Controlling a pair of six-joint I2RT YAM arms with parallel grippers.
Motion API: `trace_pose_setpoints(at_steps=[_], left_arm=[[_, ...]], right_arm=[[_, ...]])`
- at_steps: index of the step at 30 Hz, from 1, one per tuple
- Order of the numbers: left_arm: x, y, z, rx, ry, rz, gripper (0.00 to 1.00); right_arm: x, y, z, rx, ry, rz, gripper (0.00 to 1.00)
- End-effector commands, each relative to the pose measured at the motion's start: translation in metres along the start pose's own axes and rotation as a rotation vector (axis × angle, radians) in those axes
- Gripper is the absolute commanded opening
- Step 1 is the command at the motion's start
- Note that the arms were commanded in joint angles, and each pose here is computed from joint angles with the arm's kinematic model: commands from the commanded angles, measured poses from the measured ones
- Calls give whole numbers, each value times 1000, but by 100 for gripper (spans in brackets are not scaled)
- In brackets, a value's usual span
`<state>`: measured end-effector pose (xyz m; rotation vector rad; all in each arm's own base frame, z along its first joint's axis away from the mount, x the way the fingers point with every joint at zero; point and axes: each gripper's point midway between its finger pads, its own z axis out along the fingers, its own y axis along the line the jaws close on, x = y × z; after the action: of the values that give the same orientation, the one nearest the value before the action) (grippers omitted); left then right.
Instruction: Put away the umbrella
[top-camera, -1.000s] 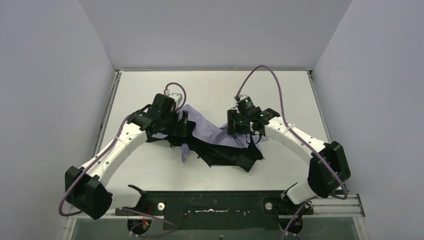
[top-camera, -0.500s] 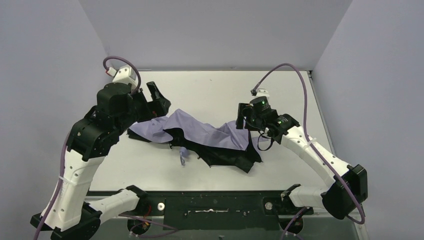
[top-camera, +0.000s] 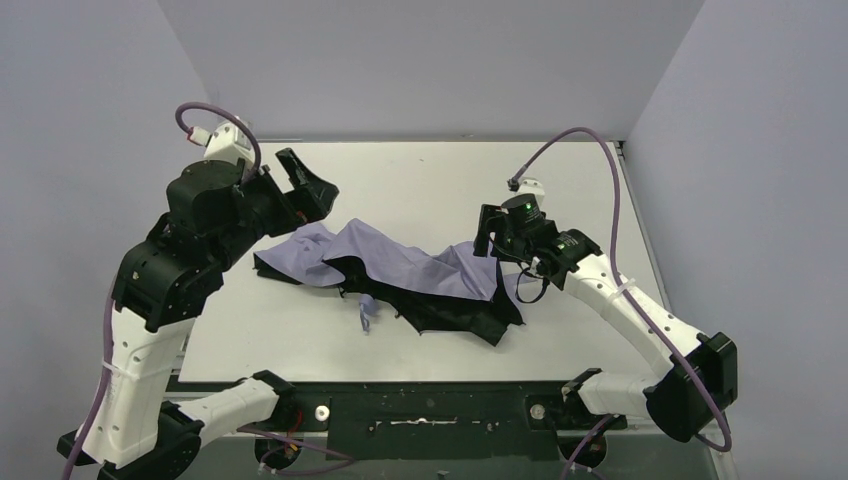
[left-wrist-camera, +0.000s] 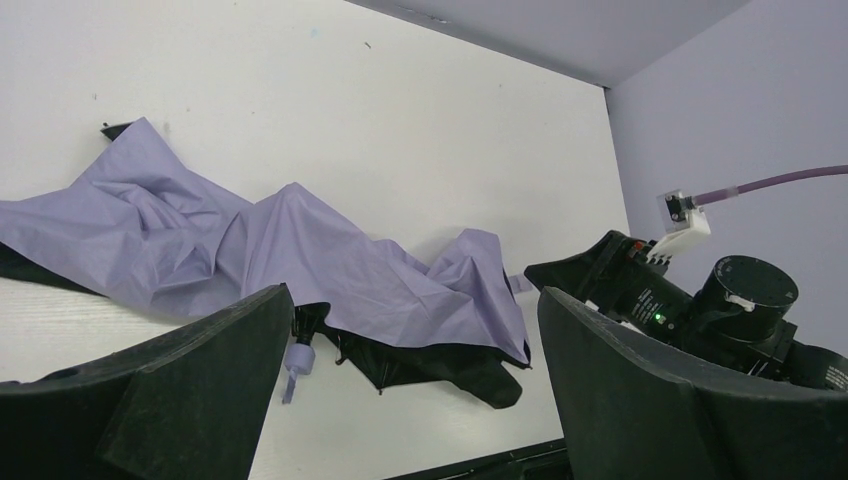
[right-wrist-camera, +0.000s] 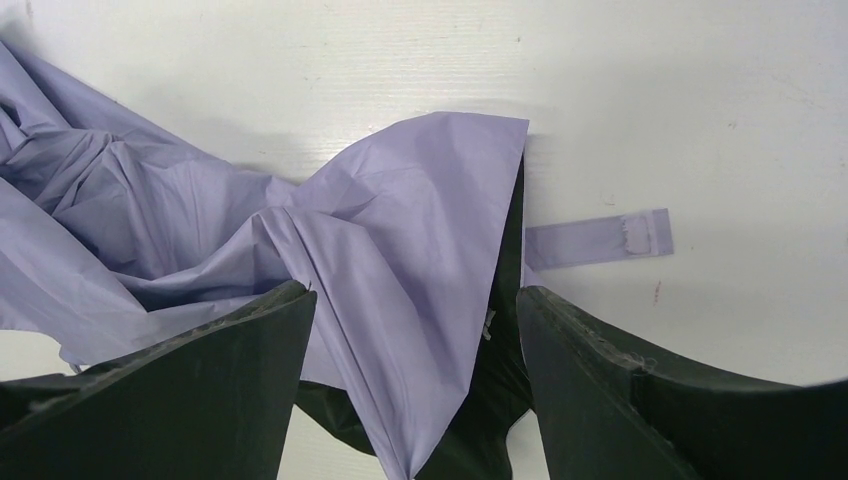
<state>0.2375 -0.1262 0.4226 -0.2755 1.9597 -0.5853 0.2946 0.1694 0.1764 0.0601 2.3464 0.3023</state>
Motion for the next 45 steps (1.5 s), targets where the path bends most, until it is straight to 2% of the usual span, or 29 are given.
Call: trace_pose_setpoints(at_steps=[1, 19, 26, 32, 35, 39, 45], left_arm=[[-24, -10, -9, 49, -105, 0, 91], [-22, -18, -5, 110, -123, -3, 93], [-20, -6, 5, 55, -127, 49, 93], [-12, 31, 35, -78, -35, 285, 93], [-8, 56, 52, -149, 18, 300, 91], [0, 101, 82, -272, 114, 323, 81], [8, 179, 131, -436, 265, 253, 65]], right_arm=[[-14, 1, 2, 16, -43, 26, 76], [-4, -4, 4, 26, -23, 21, 76], [-3, -7, 0, 34, -32, 34, 77], [7, -23, -5, 115, 8, 42, 78], [13, -42, -8, 209, 32, 37, 78], [23, -66, -9, 333, 78, 17, 78], [32, -90, -7, 466, 109, 8, 78]])
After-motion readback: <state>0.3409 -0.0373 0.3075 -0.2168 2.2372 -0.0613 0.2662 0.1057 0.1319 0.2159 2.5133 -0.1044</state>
